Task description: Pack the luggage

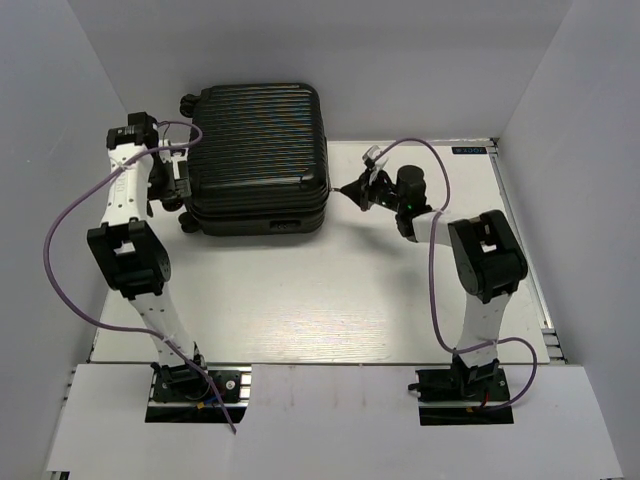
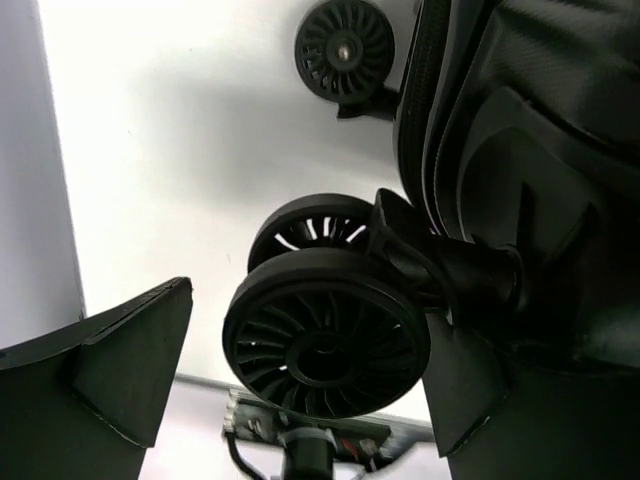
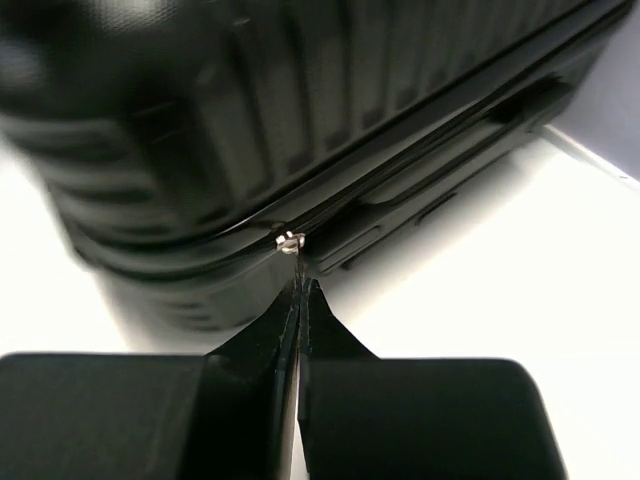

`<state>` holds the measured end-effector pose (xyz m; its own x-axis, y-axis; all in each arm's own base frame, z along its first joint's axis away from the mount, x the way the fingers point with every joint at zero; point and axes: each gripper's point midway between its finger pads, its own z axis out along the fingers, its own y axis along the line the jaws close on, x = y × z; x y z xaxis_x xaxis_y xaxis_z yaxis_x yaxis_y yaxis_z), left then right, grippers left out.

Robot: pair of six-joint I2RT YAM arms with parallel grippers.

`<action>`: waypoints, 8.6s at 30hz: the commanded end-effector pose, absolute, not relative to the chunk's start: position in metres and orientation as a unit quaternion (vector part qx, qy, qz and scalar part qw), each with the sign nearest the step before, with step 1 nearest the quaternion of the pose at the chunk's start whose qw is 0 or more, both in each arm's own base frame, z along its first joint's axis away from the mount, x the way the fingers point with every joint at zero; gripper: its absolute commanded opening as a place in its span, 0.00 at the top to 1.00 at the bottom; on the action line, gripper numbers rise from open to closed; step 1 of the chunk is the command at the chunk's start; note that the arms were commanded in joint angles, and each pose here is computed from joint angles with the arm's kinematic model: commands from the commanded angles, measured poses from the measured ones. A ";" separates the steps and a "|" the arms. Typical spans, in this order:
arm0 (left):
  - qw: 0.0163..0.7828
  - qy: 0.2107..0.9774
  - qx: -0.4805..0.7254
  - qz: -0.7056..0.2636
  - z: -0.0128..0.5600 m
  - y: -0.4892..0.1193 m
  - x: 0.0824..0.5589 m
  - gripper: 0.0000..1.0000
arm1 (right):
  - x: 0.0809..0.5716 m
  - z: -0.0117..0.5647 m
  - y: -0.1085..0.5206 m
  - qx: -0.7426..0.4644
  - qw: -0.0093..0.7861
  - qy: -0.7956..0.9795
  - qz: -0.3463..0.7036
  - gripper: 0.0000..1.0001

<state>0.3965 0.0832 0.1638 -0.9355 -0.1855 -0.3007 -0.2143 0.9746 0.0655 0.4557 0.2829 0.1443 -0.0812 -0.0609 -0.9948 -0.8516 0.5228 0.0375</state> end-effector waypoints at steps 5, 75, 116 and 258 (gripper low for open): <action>0.483 0.848 -0.208 -0.062 0.186 0.077 0.633 0.00 | 0.521 0.146 0.270 -0.286 0.637 0.674 0.241 1.00; 0.604 0.790 -0.101 0.014 0.303 0.003 0.534 0.02 | 0.644 0.157 0.329 -0.159 0.709 0.641 0.246 1.00; 0.372 0.709 -0.502 -0.327 0.201 -0.007 0.387 0.01 | 0.631 0.150 0.309 -0.201 0.711 0.647 0.190 1.00; 0.333 0.920 -0.046 -0.203 0.143 0.047 0.508 1.00 | 0.440 0.151 0.209 -0.219 0.528 0.757 0.317 1.00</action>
